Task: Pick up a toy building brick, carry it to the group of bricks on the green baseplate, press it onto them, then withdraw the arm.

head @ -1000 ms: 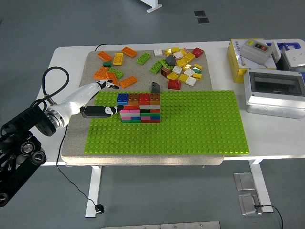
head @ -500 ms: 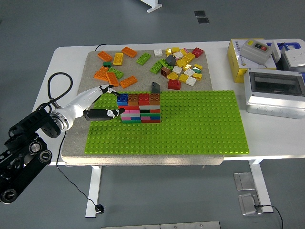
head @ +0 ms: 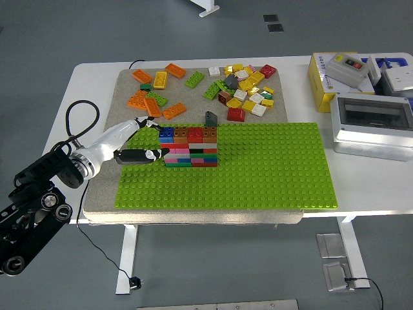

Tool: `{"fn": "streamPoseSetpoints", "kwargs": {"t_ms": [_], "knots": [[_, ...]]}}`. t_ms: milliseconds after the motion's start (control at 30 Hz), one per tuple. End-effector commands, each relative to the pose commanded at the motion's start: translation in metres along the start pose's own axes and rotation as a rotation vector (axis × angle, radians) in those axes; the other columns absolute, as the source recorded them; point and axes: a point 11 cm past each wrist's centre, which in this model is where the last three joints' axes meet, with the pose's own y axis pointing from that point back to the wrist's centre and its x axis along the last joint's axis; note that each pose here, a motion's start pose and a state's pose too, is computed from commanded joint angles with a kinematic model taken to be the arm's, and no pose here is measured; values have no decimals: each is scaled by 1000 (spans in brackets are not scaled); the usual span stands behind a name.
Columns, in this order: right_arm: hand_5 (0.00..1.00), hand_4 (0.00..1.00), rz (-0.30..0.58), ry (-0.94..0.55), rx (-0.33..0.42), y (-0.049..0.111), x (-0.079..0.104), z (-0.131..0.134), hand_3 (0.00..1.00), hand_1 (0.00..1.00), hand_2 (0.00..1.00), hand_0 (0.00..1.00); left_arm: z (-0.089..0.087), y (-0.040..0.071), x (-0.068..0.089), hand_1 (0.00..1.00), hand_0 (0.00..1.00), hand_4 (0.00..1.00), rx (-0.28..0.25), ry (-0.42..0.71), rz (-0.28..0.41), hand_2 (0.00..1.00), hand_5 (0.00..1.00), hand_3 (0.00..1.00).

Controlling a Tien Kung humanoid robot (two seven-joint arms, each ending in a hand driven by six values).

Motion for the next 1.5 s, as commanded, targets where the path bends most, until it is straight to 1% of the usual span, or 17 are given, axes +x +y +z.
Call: {"fn": "streamPoseSetpoints", "kwargs": {"t_ms": [367, 467, 567, 733, 933, 967, 1033, 1067, 1100, 1233, 1300, 1367, 1500], "knots": [[998, 570, 1, -1, -1, 0, 0, 0, 794, 749, 793, 793, 0, 1, 0, 990, 968, 810, 2, 0, 2, 998, 646, 730], [998, 570, 1, -1, -2, 0, 0, 0, 794, 749, 793, 793, 0, 1, 2, 990, 968, 810, 0, -2, 9, 998, 646, 730], [997, 570, 3, -1, -3, 0, 1, 1, 794, 749, 793, 794, 5, 4, 8, 990, 968, 808, -13, -10, 21, 998, 647, 730], [996, 570, 6, -7, -8, 0, 2, 4, 794, 749, 792, 793, 23, 13, 24, 987, 966, 804, -68, -29, 50, 998, 646, 731], [995, 569, 7, -19, -20, -1, 2, 8, 794, 748, 793, 795, 51, 27, 47, 980, 963, 801, -154, -67, 84, 998, 646, 734], [995, 569, 7, -20, -22, -1, 2, 8, 794, 748, 793, 795, 54, 29, 50, 980, 963, 801, -165, -72, 88, 998, 646, 734], [995, 569, 9, -22, -22, -1, 3, 8, 794, 748, 793, 795, 54, 32, 54, 980, 963, 801, -174, -78, 96, 998, 646, 734], [995, 569, 10, -23, -21, -1, 3, 8, 794, 748, 793, 795, 53, 34, 56, 980, 963, 801, -175, -79, 99, 998, 646, 734], [994, 570, 11, -24, -20, -1, 4, 7, 792, 748, 786, 795, 50, 35, 58, 958, 959, 799, -172, -80, 102, 977, 645, 759], [994, 570, 17, -33, -14, -1, 6, 7, 792, 748, 786, 795, 24, 41, 57, 958, 959, 799, -119, -59, 109, 977, 645, 759], [994, 570, 18, -37, -14, -1, 7, 7, 791, 746, 788, 791, 6, 44, 53, 944, 957, 792, -77, -36, 112, 968, 639, 777], [994, 570, 19, -40, -14, -1, 7, 7, 791, 746, 788, 791, -8, 46, 49, 944, 957, 792, -45, -13, 115, 968, 639, 777], [994, 569, 19, -47, -14, -1, 9, 6, 792, 749, 792, 790, -30, 50, 41, 939, 955, 787, 8, 42, 134, 960, 634, 781]]}}
